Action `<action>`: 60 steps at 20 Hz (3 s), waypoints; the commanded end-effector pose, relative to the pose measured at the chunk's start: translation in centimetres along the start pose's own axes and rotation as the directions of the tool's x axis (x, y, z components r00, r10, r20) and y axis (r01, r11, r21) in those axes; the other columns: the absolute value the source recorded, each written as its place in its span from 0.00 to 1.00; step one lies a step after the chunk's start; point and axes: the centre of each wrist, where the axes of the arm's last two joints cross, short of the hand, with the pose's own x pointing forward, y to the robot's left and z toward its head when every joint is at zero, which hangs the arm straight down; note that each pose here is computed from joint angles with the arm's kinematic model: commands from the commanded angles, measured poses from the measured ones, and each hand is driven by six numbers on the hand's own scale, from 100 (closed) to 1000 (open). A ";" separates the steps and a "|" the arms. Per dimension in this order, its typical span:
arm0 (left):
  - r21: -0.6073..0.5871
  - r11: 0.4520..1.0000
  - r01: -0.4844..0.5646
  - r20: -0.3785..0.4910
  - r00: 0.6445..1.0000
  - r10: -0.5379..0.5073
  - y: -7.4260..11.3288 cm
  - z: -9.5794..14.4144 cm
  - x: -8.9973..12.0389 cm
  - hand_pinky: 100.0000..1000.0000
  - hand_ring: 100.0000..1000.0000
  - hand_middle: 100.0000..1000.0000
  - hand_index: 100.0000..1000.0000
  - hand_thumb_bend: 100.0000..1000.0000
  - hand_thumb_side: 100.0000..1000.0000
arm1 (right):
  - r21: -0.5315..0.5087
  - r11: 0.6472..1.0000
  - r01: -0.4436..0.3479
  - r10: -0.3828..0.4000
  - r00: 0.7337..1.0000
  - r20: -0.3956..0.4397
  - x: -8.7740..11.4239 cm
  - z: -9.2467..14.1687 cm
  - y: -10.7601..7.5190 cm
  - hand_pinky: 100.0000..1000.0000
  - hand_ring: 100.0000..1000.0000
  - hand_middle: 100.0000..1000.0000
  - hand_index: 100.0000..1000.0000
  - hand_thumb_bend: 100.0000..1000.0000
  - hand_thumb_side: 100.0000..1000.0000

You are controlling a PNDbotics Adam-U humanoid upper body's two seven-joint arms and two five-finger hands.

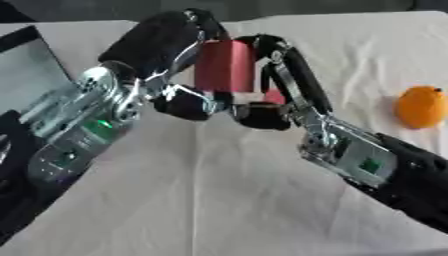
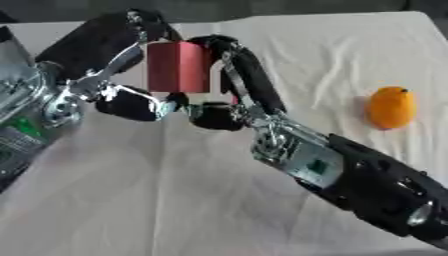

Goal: Pick up the objects with one hand, pass them to the other hand, and then place them into the box on the other side of the table.

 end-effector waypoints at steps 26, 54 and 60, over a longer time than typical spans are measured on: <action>0.035 0.999 -0.023 0.037 0.999 0.022 1.9 0.3 1.3 0.82 0.57 0.44 0.41 0.00 0.08 | 0.036 0.996 -0.087 0.086 0.996 0.025 0.4 0.2 0.2 0.45 0.80 0.66 0.73 0.68 0.27; -0.029 0.997 0.077 -0.075 0.994 -0.079 3.9 3.6 -2.6 0.78 0.57 0.44 0.41 0.00 0.08 | 0.063 0.964 -0.259 0.265 0.955 -0.130 -0.9 1.6 -0.2 0.51 0.87 0.74 0.83 0.73 0.38; -0.010 0.997 0.073 -0.147 0.986 -0.074 4.7 4.7 -4.4 0.78 0.57 0.44 0.41 0.00 0.07 | 0.066 0.962 -0.265 0.271 0.956 -0.115 -1.0 1.8 -0.2 0.51 0.87 0.74 0.83 0.73 0.38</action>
